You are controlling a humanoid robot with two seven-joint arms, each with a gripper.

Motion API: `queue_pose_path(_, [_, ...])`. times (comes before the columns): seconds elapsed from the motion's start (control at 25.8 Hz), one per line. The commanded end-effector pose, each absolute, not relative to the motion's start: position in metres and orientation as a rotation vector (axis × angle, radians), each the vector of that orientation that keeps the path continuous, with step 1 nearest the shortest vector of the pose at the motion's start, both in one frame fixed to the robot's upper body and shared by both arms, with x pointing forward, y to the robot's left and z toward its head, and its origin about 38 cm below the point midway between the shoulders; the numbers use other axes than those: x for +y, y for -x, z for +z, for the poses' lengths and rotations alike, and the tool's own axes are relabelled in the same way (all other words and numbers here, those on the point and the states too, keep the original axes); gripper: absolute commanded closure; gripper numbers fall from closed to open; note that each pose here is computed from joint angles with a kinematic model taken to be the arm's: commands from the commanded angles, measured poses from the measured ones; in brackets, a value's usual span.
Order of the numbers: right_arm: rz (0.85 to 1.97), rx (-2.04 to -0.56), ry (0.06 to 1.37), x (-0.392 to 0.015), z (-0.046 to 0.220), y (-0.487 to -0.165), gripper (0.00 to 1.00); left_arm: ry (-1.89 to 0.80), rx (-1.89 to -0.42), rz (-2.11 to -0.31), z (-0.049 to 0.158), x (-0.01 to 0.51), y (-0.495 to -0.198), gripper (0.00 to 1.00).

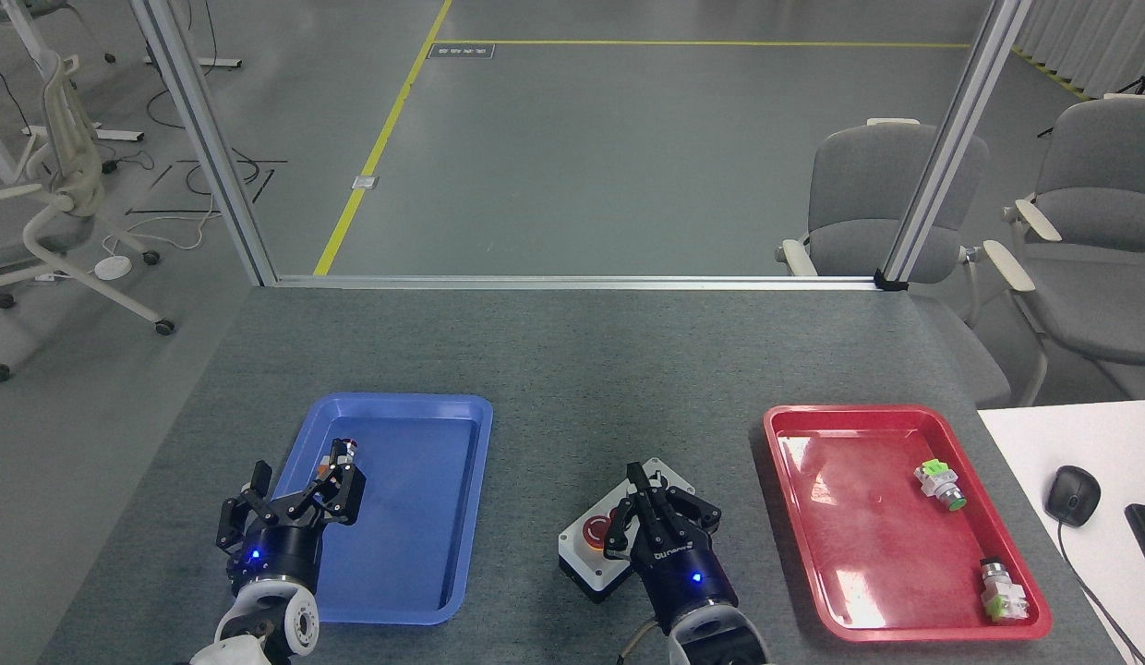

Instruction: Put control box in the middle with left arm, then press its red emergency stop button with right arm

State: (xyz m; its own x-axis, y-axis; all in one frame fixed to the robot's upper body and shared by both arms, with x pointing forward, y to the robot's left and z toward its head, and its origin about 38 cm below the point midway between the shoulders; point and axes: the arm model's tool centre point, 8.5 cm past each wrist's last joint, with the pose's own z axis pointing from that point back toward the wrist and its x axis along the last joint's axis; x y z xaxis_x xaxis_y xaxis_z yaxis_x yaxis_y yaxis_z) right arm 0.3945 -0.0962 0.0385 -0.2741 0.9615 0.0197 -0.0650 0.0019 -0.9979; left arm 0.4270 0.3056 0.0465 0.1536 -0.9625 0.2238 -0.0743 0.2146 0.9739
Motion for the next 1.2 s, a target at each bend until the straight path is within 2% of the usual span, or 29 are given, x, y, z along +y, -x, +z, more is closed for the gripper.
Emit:
queue_pose_path(0.0, [1.376,-1.349,1.064,-0.122,0.048,-0.4,0.34,-1.157,-1.227,-0.902,0.046,0.306,-0.427,0.01])
queue_pose_path(0.04, [1.356,-1.331,1.08,-0.133,0.048,-0.4,0.16,-1.157,-1.227,-0.902,0.046,0.306,-0.427,0.01])
queue_pose_path(0.08, [1.331,-1.304,1.096,-0.146,0.046,-0.399,0.07,-1.157,-1.227,-0.902,0.046,0.306,-0.427,0.01])
queue_pose_path(0.12, [1.305,-1.285,1.11,-0.158,0.046,-0.397,0.05,-1.157,-1.227,-0.902,0.046,0.306,-0.427,0.01])
queue_pose_path(0.43, [1.197,-1.147,1.217,-0.226,0.046,-0.383,0.02,-1.157,-1.227,-0.902,0.046,0.306,-0.427,0.01])
queue_pose_path(0.66, [1.181,-1.148,1.257,-0.241,0.054,-0.379,0.02,-1.157,-1.227,-0.902,0.046,0.306,-0.427,0.01])
queue_pose_path(1.16, [1.177,-1.151,1.266,-0.244,0.057,-0.377,0.02,-1.157,-1.227,-0.902,0.046,0.306,-0.427,0.01])
